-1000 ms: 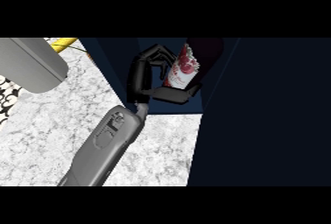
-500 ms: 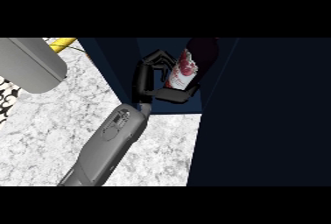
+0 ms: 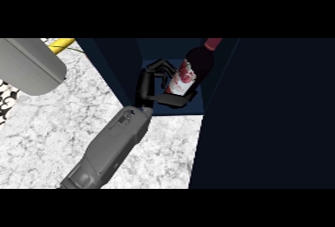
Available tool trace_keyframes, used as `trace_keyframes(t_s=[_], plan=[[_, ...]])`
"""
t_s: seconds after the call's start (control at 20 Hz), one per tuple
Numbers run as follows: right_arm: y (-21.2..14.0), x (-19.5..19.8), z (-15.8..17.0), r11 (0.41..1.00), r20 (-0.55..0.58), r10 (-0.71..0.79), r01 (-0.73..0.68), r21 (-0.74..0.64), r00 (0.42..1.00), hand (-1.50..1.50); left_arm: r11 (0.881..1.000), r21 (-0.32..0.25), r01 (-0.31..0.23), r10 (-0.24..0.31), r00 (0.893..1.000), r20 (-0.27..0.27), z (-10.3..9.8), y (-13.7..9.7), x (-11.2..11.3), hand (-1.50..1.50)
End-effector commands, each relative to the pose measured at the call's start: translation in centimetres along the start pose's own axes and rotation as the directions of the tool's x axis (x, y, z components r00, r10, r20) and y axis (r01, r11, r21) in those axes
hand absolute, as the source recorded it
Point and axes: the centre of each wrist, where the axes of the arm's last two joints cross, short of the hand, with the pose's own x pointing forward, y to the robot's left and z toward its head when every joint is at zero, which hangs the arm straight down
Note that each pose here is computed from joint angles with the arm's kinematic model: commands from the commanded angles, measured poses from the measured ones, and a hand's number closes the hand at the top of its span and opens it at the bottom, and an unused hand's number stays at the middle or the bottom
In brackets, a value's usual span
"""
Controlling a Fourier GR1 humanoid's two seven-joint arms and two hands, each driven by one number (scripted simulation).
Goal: Pick up the wine, place it into the cabinet and close the cabinet
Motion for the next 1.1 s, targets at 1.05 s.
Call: trace_keyframes(t_s=[1.05], plan=[[0.8,-0.3,1.9,0.996,0.030,-0.055,0.053,0.069,0.998,-1.50,0.987,0.160,-0.027,0.036,0.998,-0.050,-2.7,2.2,-2.5,1.50]])
